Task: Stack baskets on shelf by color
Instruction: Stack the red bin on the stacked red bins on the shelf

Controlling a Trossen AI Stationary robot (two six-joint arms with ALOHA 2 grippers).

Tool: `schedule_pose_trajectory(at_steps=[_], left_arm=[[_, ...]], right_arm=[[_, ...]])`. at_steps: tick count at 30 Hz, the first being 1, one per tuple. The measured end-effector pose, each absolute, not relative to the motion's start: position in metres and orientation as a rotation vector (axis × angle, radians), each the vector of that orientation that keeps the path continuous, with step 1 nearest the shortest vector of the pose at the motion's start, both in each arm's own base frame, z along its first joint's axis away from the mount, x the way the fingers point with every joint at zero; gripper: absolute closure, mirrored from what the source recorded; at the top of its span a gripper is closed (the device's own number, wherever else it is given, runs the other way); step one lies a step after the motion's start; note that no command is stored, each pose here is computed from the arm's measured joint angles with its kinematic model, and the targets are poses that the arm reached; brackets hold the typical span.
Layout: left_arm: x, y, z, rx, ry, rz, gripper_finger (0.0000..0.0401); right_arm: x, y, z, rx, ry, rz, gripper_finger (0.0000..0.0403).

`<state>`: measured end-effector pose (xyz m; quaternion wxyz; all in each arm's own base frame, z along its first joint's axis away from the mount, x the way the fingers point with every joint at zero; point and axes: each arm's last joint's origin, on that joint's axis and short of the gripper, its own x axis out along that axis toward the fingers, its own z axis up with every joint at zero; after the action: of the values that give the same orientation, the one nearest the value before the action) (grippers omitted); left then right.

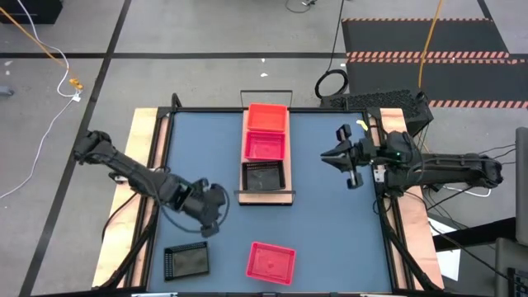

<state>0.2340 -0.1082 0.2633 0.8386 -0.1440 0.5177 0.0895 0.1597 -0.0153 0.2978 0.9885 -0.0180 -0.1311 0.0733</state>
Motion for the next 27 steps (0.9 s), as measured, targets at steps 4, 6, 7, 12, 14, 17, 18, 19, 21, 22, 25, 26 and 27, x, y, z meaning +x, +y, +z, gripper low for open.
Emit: schedule_pose_trajectory(at_steps=[4,6,7,12,14,17,18,19,21,22,25,26,27], left_arm=[[0.224,-0.128,0.263,-0.344,1.120,0.147,0.0265],[0.218,-0.137,0.262,-0.346,1.168,0.081,0.0265],[0.215,-0.141,0.262,-0.345,1.190,0.049,0.0265],[0.198,-0.163,0.262,-0.307,1.245,-0.077,0.0265],[0.196,-0.169,0.261,-0.295,1.234,-0.097,0.0265],[0.197,-0.175,0.263,-0.273,1.145,-0.085,0.0265],[0.200,-0.177,0.264,-0.275,1.092,-0.075,0.0265],[0.204,-0.179,0.266,-0.279,1.030,-0.062,0.0265],[0.213,-0.182,0.269,-0.269,0.904,-0.042,0.0265],[0.218,-0.185,0.270,-0.255,0.852,-0.062,0.0265],[0.234,-0.198,0.271,-0.180,0.735,-0.198,0.0265],[0.237,-0.202,0.269,-0.138,0.710,-0.237,0.0265],[0.240,-0.205,0.268,-0.096,0.686,-0.264,0.0265]], right_arm=[[0.158,-0.010,0.301,-0.040,-0.293,0.177,0.0330],[0.157,-0.009,0.303,-0.049,-0.315,0.181,0.0323],[0.156,-0.009,0.304,-0.054,-0.325,0.183,0.0320],[0.155,-0.009,0.308,-0.084,-0.368,0.178,0.0317],[0.154,-0.009,0.308,-0.103,-0.377,0.175,0.0317],[0.155,-0.009,0.309,-0.140,-0.381,0.168,0.0316],[0.155,-0.009,0.308,-0.146,-0.381,0.166,0.0316],[0.155,-0.009,0.308,-0.152,-0.381,0.166,0.0316],[0.159,-0.009,0.308,-0.167,-0.368,0.167,0.0316],[0.163,-0.009,0.309,-0.169,-0.351,0.183,0.0316],[0.183,-0.007,0.310,-0.156,-0.286,0.237,0.0316],[0.192,-0.005,0.310,-0.146,-0.256,0.252,0.0316],[0.202,-0.003,0.309,-0.135,-0.228,0.268,0.0316]])
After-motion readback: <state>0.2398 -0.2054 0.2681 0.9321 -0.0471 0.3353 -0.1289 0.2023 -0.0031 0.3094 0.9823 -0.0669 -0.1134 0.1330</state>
